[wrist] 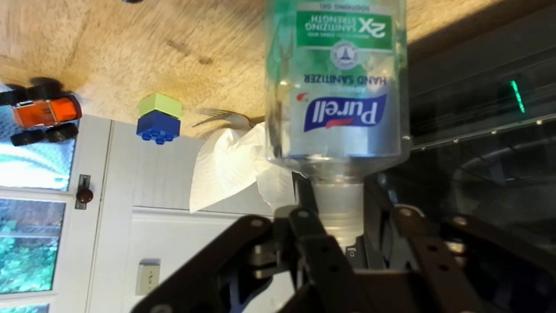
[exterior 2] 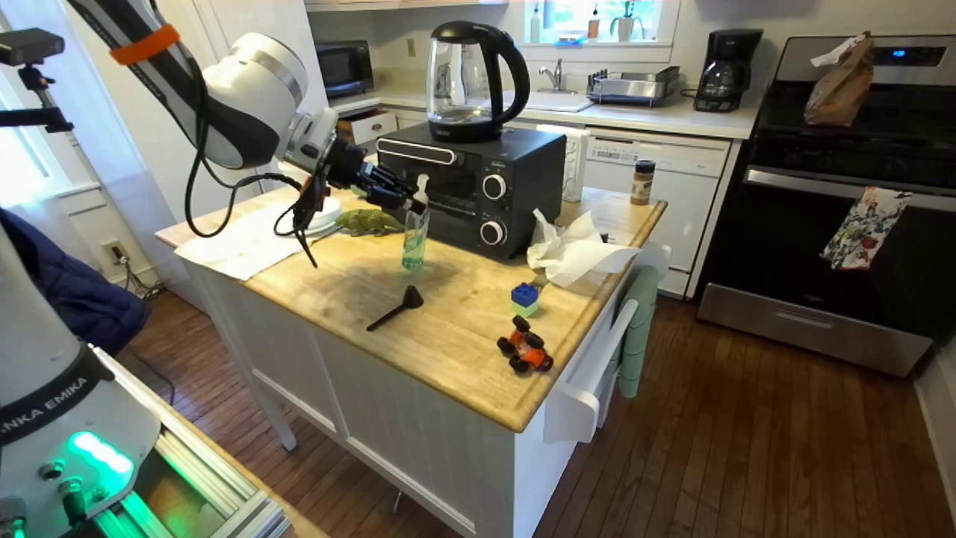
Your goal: Put the liquid soap bottle upright
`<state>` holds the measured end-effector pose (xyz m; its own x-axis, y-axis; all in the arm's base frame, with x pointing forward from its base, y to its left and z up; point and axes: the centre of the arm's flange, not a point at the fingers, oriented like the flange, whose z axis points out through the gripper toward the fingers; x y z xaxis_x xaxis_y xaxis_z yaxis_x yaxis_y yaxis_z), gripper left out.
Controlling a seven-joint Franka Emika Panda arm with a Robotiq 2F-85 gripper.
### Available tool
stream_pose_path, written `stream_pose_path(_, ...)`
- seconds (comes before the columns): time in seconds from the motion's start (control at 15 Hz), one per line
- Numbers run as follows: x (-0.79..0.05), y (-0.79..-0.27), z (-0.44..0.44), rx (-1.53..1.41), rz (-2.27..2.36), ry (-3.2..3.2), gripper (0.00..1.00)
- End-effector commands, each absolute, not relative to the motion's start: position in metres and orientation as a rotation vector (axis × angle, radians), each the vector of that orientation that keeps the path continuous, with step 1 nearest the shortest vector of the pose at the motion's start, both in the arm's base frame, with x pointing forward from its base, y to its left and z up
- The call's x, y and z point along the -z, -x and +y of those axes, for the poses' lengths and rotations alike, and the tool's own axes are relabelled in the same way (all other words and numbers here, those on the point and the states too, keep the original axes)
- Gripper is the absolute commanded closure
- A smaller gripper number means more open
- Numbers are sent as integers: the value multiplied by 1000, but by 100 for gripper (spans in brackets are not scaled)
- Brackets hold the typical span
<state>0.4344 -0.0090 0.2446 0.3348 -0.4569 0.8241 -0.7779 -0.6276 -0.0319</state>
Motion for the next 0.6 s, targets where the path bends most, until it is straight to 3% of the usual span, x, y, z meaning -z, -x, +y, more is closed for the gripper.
stream_pose_path(0.0, -227, -429, -6, -1280, -1044, -2205, 92)
stream_pose_path(0.53, -213, -430, -1, -1308, -1026, -2177, 92)
